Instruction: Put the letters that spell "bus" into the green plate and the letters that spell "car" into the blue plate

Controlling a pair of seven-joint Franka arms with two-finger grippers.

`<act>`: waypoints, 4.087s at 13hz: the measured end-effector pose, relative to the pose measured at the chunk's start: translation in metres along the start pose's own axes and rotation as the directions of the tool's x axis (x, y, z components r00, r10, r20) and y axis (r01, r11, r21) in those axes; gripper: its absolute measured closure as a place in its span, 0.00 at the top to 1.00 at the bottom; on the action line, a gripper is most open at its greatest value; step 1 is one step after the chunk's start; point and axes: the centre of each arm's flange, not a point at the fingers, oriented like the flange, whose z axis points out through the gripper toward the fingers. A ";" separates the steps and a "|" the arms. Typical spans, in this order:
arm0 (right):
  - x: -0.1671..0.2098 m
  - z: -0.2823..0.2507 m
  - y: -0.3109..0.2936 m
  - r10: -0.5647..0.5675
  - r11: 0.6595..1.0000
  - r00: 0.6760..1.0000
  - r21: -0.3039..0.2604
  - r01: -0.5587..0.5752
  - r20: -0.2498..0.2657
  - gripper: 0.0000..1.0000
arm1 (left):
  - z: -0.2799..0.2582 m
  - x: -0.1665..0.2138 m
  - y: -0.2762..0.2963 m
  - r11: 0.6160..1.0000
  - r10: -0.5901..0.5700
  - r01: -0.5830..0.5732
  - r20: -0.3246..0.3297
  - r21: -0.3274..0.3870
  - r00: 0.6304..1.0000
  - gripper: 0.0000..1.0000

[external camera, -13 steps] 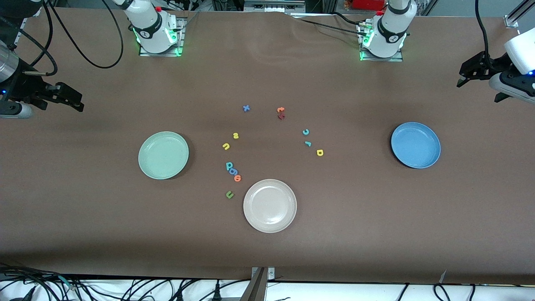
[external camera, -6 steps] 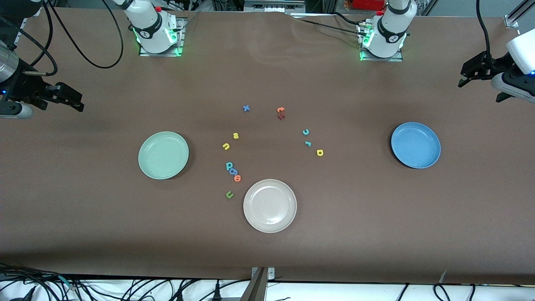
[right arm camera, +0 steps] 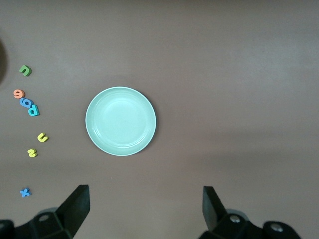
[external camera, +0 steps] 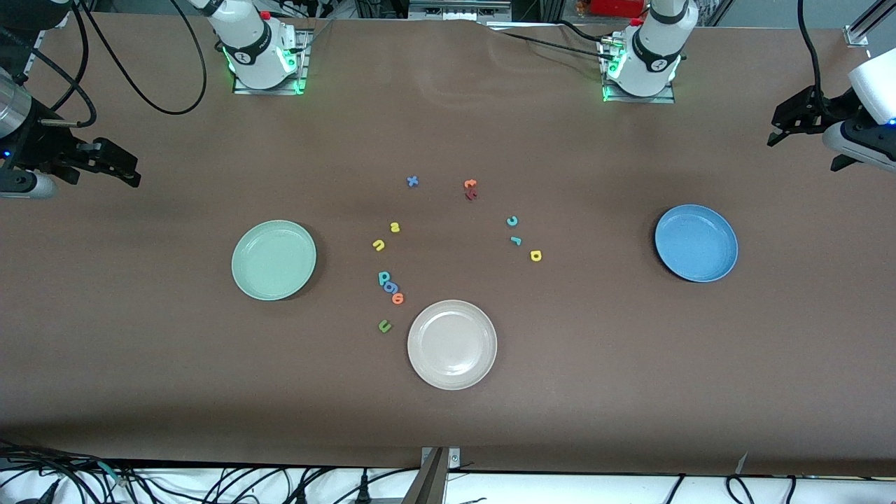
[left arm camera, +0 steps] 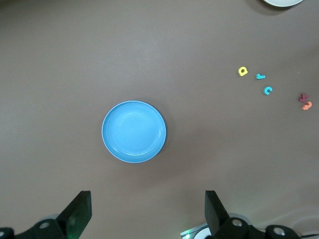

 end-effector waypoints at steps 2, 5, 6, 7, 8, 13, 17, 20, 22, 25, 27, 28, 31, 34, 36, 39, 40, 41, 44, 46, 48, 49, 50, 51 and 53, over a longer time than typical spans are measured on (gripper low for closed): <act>0.000 0.000 0.000 0.000 1.000 1.000 0.000 0.000 0.000 1.00 | 0.000 0.000 0.000 1.000 0.000 0.000 0.000 0.000 1.000 1.00; 0.000 0.000 0.000 0.000 1.000 1.000 0.000 0.000 0.003 1.00 | 0.000 0.000 0.000 1.000 0.000 0.000 0.000 0.000 1.000 1.00; 0.000 0.001 0.000 0.000 1.000 1.000 0.000 0.000 0.005 1.00 | 0.000 0.000 0.000 1.000 0.000 0.000 0.000 0.000 1.000 1.00; -0.001 0.001 0.000 0.000 1.000 1.000 0.000 0.000 0.006 1.00 | 0.000 0.000 0.000 1.000 0.000 0.000 0.000 0.000 1.000 1.00; -0.001 0.001 0.000 0.000 1.000 1.000 0.000 0.000 0.006 1.00 | 0.000 0.000 0.000 1.000 0.000 0.000 0.000 0.000 1.000 1.00; -0.001 0.001 0.000 0.000 1.000 1.000 0.000 0.000 0.007 1.00 | 0.000 0.000 0.000 1.000 0.000 0.000 0.000 0.000 1.000 1.00; -0.001 0.001 0.000 -0.001 1.000 1.000 0.000 0.001 0.007 1.00 | 0.000 0.000 0.000 1.000 -0.001 0.001 0.000 0.000 1.000 1.00; -0.001 0.001 0.000 -0.001 1.000 1.000 0.000 0.001 0.007 1.00 | 0.000 0.000 0.000 1.000 -0.001 0.001 0.000 0.000 1.000 1.00; -0.001 0.001 0.000 -0.001 1.000 1.000 0.000 0.001 0.007 1.00 | 0.000 0.000 0.000 1.000 -0.001 0.001 0.000 0.000 1.000 1.00; -0.001 0.001 0.000 -0.001 1.000 1.000 0.000 0.001 0.007 1.00 | 0.000 0.000 0.000 1.000 -0.001 0.001 0.000 0.000 1.000 1.00; -0.001 0.001 0.000 -0.001 1.000 1.000 0.000 0.001 0.007 1.00 | 0.000 0.000 0.000 1.000 -0.001 0.001 0.000 0.000 1.000 1.00; -0.001 0.001 0.000 -0.001 1.000 1.000 0.000 0.001 0.007 1.00 | 0.000 0.000 0.000 1.000 -0.001 0.001 0.000 0.000 1.000 1.00; -0.001 0.001 0.000 -0.001 1.000 1.000 0.000 0.001 0.007 1.00 | 0.000 0.000 0.000 1.000 -0.001 0.001 0.000 0.000 1.000 1.00; -0.001 0.001 0.000 -0.002 1.000 1.000 0.000 0.002 0.007 1.00 | 0.000 0.000 0.000 1.000 -0.001 0.001 0.000 0.000 1.000 1.00; -0.001 0.001 -0.008 -0.017 1.000 1.000 0.000 0.017 0.007 1.00 | 0.000 0.000 -0.001 1.000 -0.001 0.001 0.000 0.000 1.000 1.00; -0.005 0.003 -0.042 -0.075 0.997 0.997 -0.001 0.075 0.012 1.00 | 0.000 0.000 -0.001 1.000 -0.001 0.001 0.000 0.000 1.000 1.00; -0.006 0.007 -0.056 -0.097 0.995 0.995 -0.001 0.097 0.024 1.00 | 0.000 0.000 -0.001 1.000 -0.001 0.001 0.000 0.000 1.000 1.00; -0.006 0.015 -0.071 -0.117 0.993 0.992 -0.002 0.117 0.041 1.00 | 0.000 0.000 -0.001 1.000 -0.001 0.001 0.000 0.000 1.000 1.00; -0.001 0.061 -0.109 -0.173 0.985 0.975 0.001 0.175 0.142 1.00 | 0.000 0.000 -0.001 1.000 -0.001 0.001 0.000 0.000 1.000 1.00; 0.003 0.098 -0.153 -0.161 0.986 0.972 -0.008 0.165 0.172 1.00 | 0.000 0.000 -0.001 1.000 -0.001 0.001 0.001 0.000 1.000 1.00; 0.002 0.132 -0.211 -0.067 0.997 0.986 -0.026 0.072 0.153 1.00 | 0.000 0.000 -0.001 1.000 -0.002 0.002 0.001 0.000 1.000 1.00; -0.002 0.152 -0.244 -0.002 0.999 0.990 -0.037 0.008 0.143 1.00 | 0.000 0.000 -0.001 1.000 -0.002 0.002 0.000 0.000 1.000 1.00; -0.009 0.170 -0.275 0.055 0.998 0.989 -0.046 -0.049 0.134 1.00 | -0.001 -0.001 -0.002 1.000 -0.004 0.004 -0.003 0.001 1.000 1.00; -0.019 0.184 -0.303 0.097 0.994 0.987 -0.054 -0.091 0.127 1.00 | -0.005 -0.001 -0.003 1.000 -0.006 0.006 -0.010 0.004 1.000 1.00; -0.030 0.199 -0.334 0.180 0.983 0.978 -0.057 -0.175 0.109 1.00 | -0.005 0.000 -0.005 1.000 -0.008 0.008 -0.011 0.004 1.000 1.00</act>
